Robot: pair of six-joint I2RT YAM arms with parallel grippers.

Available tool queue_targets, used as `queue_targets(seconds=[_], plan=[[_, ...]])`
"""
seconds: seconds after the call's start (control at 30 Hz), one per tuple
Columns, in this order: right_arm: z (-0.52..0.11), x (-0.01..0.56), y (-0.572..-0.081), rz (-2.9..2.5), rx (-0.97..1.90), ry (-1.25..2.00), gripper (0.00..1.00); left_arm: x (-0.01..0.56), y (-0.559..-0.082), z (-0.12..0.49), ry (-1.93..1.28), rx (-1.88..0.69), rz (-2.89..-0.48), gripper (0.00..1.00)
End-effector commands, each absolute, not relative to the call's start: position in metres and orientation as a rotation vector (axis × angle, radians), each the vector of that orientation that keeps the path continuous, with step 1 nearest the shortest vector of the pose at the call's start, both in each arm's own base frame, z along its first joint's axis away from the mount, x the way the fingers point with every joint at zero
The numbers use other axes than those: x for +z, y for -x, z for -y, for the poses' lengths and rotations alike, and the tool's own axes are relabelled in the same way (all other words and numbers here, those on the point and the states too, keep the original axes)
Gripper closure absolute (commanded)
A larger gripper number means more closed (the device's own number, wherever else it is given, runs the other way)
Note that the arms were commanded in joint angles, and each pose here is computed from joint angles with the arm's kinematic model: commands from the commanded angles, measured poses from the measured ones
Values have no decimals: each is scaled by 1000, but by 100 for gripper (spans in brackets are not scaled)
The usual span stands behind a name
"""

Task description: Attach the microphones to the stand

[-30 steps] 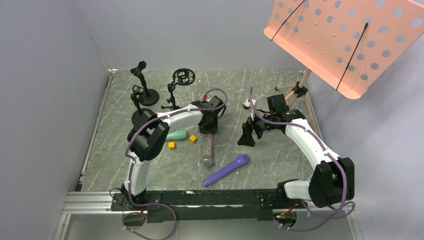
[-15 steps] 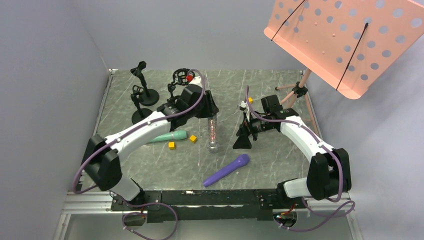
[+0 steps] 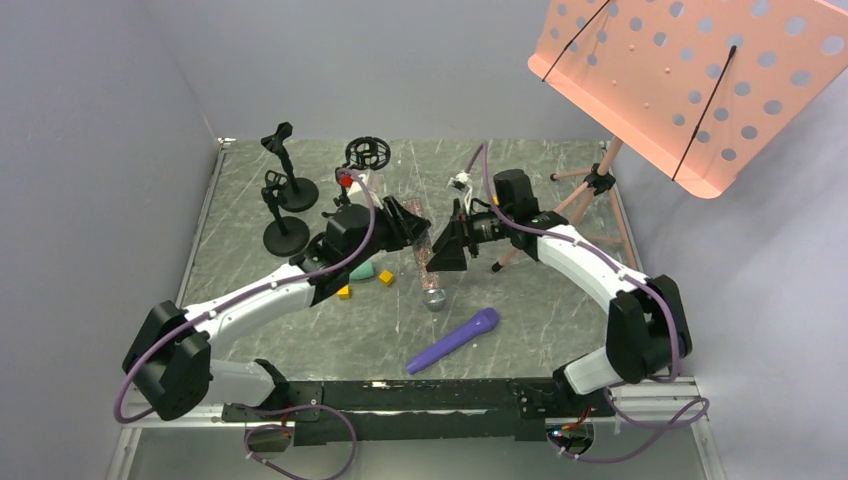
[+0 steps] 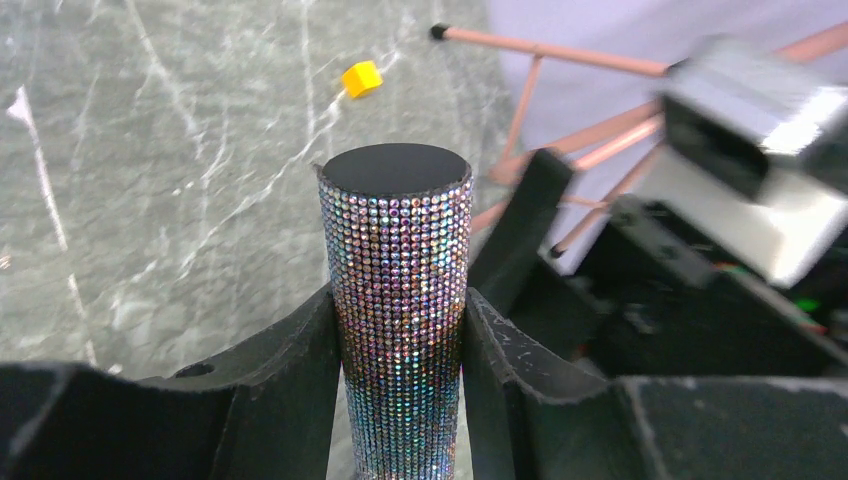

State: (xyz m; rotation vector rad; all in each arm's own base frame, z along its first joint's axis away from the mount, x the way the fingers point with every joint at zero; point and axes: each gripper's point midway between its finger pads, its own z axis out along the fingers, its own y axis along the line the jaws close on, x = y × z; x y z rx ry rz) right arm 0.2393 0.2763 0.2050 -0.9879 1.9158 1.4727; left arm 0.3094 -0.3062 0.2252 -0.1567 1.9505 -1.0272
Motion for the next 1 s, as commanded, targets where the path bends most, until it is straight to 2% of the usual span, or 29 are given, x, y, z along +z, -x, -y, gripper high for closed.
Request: queue_targets(seconds=[0.0,0.43,0.57,0.8,0.83,0.87,0.9,0.97], plan=[[-298,224,-249,-1892,1611,919,1,314,-305,301,192,-1261,-1603,100],[-309,249,-213,-1762,1932,960,17,331,-287,301,46,-1384,-1461,100],[-309,255,-203,-1729,2003,971,27,329,-286,300,35,-1429,-1434,100],[-312,248,-202,-1780,2027,967,51,329,-287,291,35,-1416,-1420,100],[-312,246,-203,-1793,2023,961,58,329,-287,289,35,-1409,-1420,100],[-313,246,-205,-1800,2014,962,71,329,-286,288,37,-1403,-1419,100],[-314,243,-207,-1816,2000,961,78,330,-286,286,37,-1400,-1416,100],[-315,238,-213,-1818,1925,992,88,330,-285,284,34,-1396,-1414,100]])
